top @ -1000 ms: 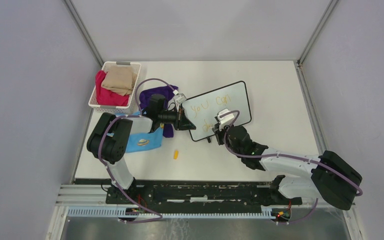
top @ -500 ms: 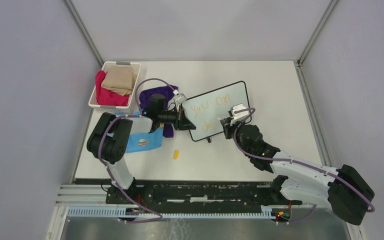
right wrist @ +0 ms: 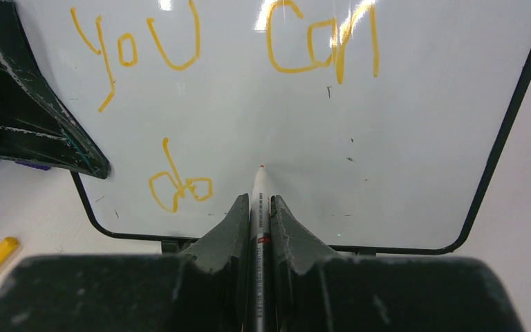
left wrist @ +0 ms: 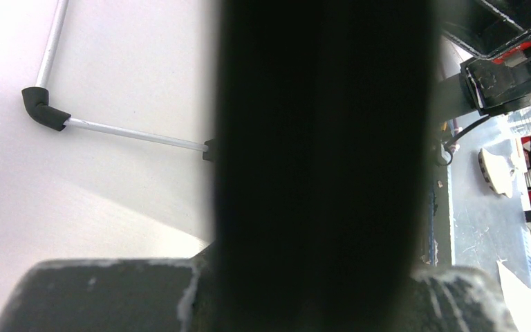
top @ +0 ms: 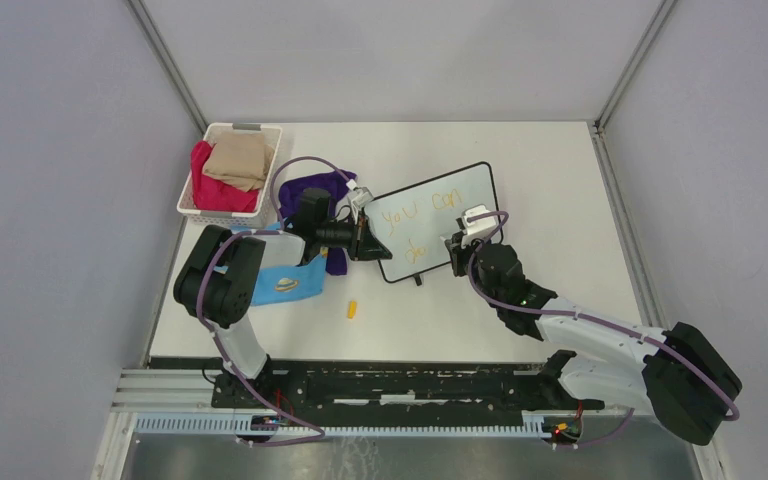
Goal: Write a sentence on the whiteboard
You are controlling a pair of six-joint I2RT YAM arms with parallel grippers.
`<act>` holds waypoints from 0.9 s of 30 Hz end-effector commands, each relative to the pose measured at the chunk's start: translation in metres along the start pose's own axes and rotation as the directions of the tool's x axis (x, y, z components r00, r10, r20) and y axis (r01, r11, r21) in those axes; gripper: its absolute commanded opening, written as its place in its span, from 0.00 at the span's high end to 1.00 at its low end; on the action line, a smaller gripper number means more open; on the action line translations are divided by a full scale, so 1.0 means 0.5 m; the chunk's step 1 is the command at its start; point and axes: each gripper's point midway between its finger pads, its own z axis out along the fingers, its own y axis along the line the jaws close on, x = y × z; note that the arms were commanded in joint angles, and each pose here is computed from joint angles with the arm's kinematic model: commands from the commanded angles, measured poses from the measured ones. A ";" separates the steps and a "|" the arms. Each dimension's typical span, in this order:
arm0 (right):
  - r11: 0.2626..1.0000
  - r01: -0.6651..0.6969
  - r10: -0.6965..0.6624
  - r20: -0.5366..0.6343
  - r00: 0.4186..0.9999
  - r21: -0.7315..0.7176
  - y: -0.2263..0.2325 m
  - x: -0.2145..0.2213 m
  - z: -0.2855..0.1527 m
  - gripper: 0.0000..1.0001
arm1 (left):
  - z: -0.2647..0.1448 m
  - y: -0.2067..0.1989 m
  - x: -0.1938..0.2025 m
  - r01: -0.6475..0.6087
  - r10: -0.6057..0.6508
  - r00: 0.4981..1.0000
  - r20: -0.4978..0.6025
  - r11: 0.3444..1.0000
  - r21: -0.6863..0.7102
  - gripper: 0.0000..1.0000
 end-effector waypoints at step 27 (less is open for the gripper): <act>1.000 -0.023 0.023 -0.009 1.000 0.006 -0.002 0.027 0.002 1.00 | 0.009 0.037 0.080 0.076 -0.087 0.991 -0.099 0.992 -0.105 0.98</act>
